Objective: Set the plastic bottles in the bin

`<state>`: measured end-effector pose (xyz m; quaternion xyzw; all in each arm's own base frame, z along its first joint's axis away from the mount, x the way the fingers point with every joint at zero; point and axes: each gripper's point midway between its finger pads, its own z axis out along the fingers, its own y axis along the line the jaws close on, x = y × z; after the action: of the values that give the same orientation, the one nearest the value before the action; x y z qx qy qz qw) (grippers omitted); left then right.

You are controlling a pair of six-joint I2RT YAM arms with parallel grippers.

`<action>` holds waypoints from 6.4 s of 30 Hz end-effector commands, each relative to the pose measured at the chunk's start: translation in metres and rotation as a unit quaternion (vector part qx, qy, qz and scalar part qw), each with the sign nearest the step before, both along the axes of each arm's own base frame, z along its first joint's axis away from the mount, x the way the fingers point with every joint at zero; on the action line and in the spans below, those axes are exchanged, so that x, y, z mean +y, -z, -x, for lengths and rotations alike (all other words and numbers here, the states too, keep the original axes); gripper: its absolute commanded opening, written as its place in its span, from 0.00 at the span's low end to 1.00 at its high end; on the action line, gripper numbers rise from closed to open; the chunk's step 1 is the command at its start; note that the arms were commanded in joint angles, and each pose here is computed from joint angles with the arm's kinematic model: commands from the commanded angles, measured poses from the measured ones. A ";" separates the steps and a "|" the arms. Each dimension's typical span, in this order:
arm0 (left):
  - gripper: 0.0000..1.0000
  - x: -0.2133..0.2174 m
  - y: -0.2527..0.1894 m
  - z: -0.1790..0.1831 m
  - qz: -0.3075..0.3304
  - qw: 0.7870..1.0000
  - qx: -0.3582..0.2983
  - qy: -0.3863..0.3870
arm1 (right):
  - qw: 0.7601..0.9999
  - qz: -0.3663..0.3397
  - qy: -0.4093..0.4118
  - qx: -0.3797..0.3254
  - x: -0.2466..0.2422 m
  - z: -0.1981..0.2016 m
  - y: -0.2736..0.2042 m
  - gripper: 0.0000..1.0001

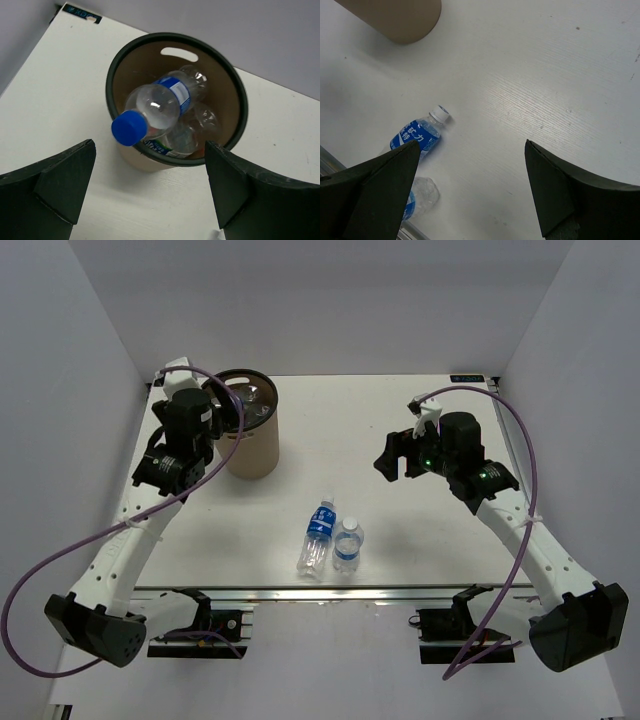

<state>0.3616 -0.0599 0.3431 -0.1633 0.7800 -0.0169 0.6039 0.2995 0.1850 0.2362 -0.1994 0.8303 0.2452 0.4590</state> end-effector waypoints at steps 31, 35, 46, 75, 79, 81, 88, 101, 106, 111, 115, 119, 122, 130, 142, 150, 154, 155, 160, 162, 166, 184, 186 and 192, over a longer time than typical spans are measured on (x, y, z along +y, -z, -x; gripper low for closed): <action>0.66 0.025 0.010 -0.042 -0.015 0.991 0.003 -0.133 | 0.999 0.013 0.038 -0.036 -0.016 -0.007 -0.004 0.89; 0.65 0.011 0.019 -0.050 -0.003 0.995 0.003 -0.102 | 0.998 0.015 0.041 -0.036 -0.017 -0.006 -0.004 0.89; 0.80 -0.008 -0.064 -0.039 0.015 0.996 -0.081 -0.012 | 0.999 0.009 0.033 -0.040 -0.015 -0.004 -0.006 0.89; 0.98 -0.219 0.220 0.084 0.078 0.899 0.236 0.361 | 0.999 0.017 0.034 -0.022 -0.015 -0.006 0.007 0.90; 0.98 -0.231 0.257 0.093 0.067 0.874 0.294 0.382 | 0.999 0.018 0.035 -0.021 -0.015 -0.007 0.008 0.89; 0.98 -0.239 0.270 0.095 0.067 0.862 0.311 0.394 | 0.999 0.019 0.035 -0.019 -0.015 -0.007 0.009 0.89; 0.95 -0.242 0.296 0.097 0.057 0.850 0.343 0.396 | 0.999 0.023 0.042 -0.020 -0.018 -0.009 0.010 0.89; 0.40 -0.170 0.169 0.015 -0.069 0.961 0.189 0.189 | 0.999 0.023 0.043 -0.024 -0.018 -0.009 0.009 0.89; 0.36 -0.116 0.057 -0.017 -0.056 0.994 0.049 0.085 | 0.999 0.021 0.041 -0.024 -0.018 -0.007 0.008 0.89; 0.35 -0.086 -0.057 -0.017 -0.036 0.993 -0.104 0.048 | 0.999 0.015 0.038 -0.029 -0.017 -0.006 0.004 0.89; 0.28 -0.052 -0.101 -0.015 -0.057 0.982 -0.179 -0.034 | 0.999 0.019 0.040 -0.026 -0.017 -0.008 0.007 0.89; 0.28 -0.025 -0.111 -0.036 -0.082 0.969 -0.221 -0.069 | 0.999 0.026 0.042 -0.020 -0.017 -0.012 0.012 0.89; 0.27 -0.025 -0.100 -0.054 -0.080 0.969 -0.226 -0.051 | 0.998 0.036 0.050 -0.017 -0.020 -0.015 0.015 0.89; 0.27 -0.005 -0.061 -0.069 -0.119 0.967 -0.207 -0.093 | 0.998 0.037 0.048 -0.016 -0.021 -0.014 0.015 0.89; 0.26 -0.005 -0.043 -0.095 -0.148 0.963 -0.190 -0.119 | 0.998 0.047 0.050 -0.011 -0.022 -0.017 0.022 0.89; 0.11 -0.010 -0.013 -0.079 -0.246 0.954 -0.168 -0.043 | 0.997 0.052 0.051 -0.011 -0.022 -0.022 0.024 0.89; 0.12 -0.021 -0.006 -0.083 -0.253 0.955 -0.153 -0.004 | 0.997 0.055 0.049 -0.006 -0.021 -0.023 0.028 0.89; 0.15 -0.022 -0.002 -0.084 -0.254 0.957 -0.143 0.002 | 0.997 0.056 0.050 -0.005 -0.021 -0.024 0.029 0.89; 0.64 -0.019 0.004 -0.084 -0.247 0.960 -0.134 -0.010 | 0.997 0.060 0.054 -0.006 -0.023 -0.025 0.028 0.89; 0.98 -0.018 0.005 -0.084 -0.243 0.961 -0.132 -0.014 | 0.997 0.060 0.054 -0.006 -0.023 -0.025 0.028 0.89; 0.98 -0.016 -0.006 -0.082 -0.235 0.962 -0.134 -0.021 | 0.997 0.059 0.054 -0.005 -0.024 -0.024 0.029 0.89; 0.98 -0.113 -0.080 -0.025 -0.064 0.948 -0.148 0.275 | 0.998 0.043 0.053 -0.007 -0.022 -0.018 0.022 0.89; 0.98 -0.143 -0.064 0.001 -0.024 0.924 -0.115 0.365 | 0.998 0.044 0.054 -0.006 -0.022 -0.018 0.024 0.89; 0.98 -0.243 0.000 0.102 0.060 0.853 -0.051 0.516 | 0.994 0.060 0.095 0.000 -0.037 -0.023 0.031 0.90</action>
<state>0.3168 -0.2492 0.3984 0.1791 0.6849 -0.2866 0.6455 0.3134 0.1579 0.1927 -0.1724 0.8649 0.1683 0.4403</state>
